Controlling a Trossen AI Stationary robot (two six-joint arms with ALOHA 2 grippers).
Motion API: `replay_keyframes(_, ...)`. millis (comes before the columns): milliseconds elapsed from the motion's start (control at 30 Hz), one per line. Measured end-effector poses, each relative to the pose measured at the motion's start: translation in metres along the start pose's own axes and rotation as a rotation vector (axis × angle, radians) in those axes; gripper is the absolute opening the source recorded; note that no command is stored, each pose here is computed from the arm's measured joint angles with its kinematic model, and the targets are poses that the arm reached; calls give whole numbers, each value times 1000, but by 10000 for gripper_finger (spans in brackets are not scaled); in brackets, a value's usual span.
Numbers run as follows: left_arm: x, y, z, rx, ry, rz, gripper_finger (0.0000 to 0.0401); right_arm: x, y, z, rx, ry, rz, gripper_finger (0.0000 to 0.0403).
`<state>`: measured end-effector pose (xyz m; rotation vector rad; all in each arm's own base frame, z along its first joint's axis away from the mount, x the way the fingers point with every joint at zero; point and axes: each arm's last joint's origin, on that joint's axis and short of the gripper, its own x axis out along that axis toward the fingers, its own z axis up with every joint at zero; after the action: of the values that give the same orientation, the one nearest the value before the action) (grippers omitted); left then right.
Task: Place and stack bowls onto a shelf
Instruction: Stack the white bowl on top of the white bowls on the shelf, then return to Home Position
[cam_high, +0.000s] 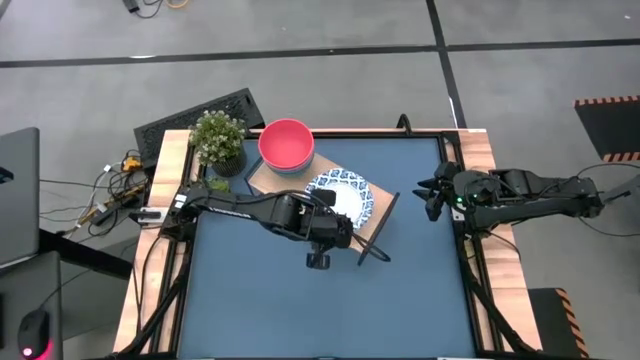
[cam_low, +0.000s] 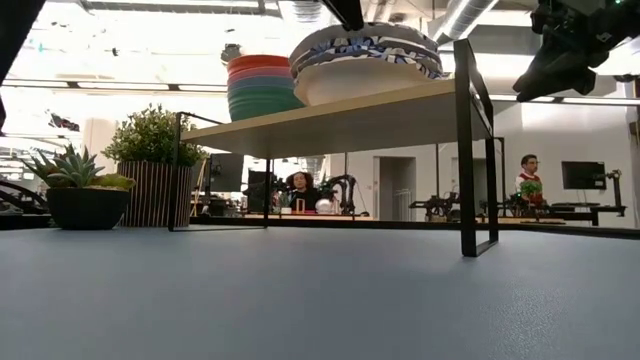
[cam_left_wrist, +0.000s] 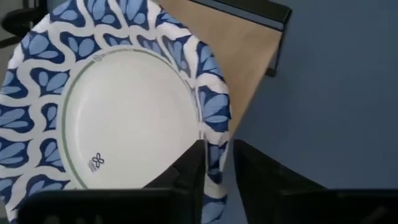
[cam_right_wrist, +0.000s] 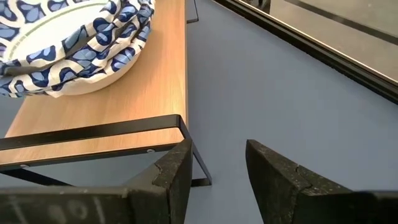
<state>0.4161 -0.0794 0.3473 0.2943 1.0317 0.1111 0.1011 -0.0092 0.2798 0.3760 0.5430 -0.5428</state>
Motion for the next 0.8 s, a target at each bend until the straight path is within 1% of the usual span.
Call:
replay_keyframes(133, -6, 3, 3, -8, -24, 32, 95, 0, 0, 0, 0, 1, 0, 177)
replay_keyframes(267, -19, 9, 9, -33, -72, 65, 113, 0, 0, 0, -1, 1, 0, 177)
replay_keyframes(367, -30, 13, 13, -70, -108, 86, 120, 0, 0, 0, -1, 2, 0, 177)
replay_keyframes(500, -42, 13, 16, -108, -161, 81, 121, 0, 0, 0, 0, 0, 1, 177)
replay_keyframes(600, -52, 9, 16, -145, -191, 59, 121, 0, 2, 3, 3, -26, 19, 177)
replay_keyframes(700, -75, 9, 17, -183, -277, 49, 121, 0, 3, 2, -33, -16, 42, 177)
replay_keyframes(800, -96, 11, 13, -195, -330, 75, 121, 0, 1, 1, -131, -8, 27, 177)
